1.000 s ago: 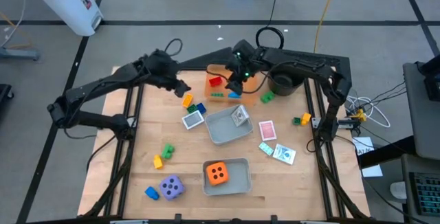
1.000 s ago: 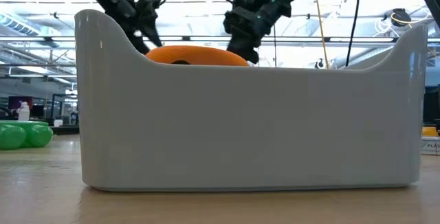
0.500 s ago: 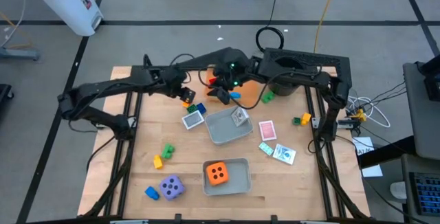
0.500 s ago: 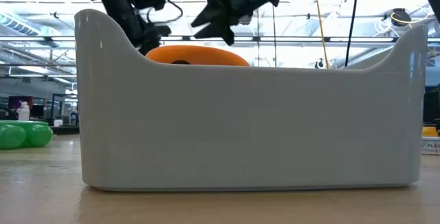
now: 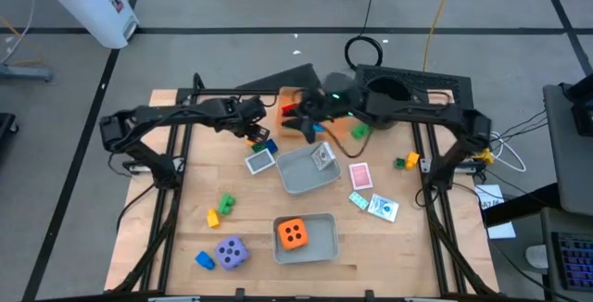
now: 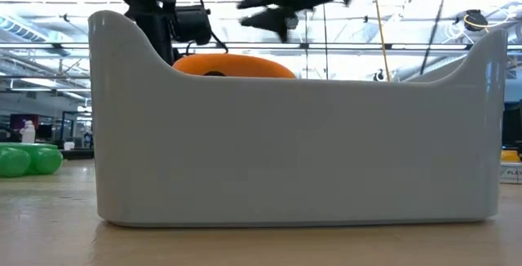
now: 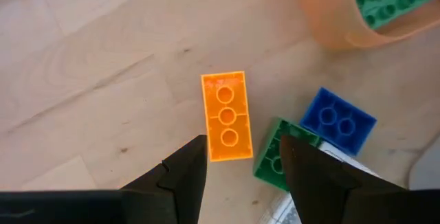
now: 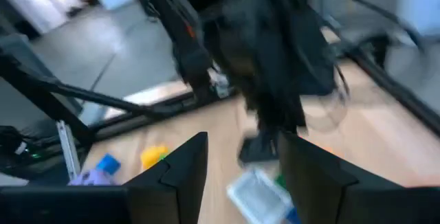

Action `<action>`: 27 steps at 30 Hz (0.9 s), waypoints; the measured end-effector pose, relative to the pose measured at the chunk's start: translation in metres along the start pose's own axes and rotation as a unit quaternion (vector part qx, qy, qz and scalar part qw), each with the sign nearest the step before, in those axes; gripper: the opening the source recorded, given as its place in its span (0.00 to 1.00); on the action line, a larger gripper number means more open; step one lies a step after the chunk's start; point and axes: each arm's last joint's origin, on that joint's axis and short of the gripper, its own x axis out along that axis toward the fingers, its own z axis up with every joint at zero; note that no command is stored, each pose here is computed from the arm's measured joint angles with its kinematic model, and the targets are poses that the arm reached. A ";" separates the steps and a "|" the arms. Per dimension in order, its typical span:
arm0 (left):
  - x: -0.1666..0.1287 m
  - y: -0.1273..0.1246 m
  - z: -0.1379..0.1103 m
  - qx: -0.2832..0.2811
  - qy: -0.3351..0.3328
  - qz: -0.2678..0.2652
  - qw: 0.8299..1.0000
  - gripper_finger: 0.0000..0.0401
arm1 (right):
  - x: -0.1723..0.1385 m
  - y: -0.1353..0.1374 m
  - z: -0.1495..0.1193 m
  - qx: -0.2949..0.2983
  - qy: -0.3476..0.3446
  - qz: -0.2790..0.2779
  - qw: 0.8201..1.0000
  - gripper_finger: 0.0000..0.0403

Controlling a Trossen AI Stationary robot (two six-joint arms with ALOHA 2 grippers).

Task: Pick & Place Toys
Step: Put the yellow game piece into the orange bin

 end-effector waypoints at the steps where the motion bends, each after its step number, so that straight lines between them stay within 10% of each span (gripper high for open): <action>1: 0.002 -0.001 0.001 0.000 -0.002 -0.001 1.000 0.46 | -0.007 0.000 -0.006 0.007 -0.010 -0.006 1.000 0.42; 27: 0.050 -0.005 0.005 -0.012 0.022 0.039 0.999 0.46 | -0.073 0.002 -0.066 0.083 -0.098 -0.077 0.989 0.42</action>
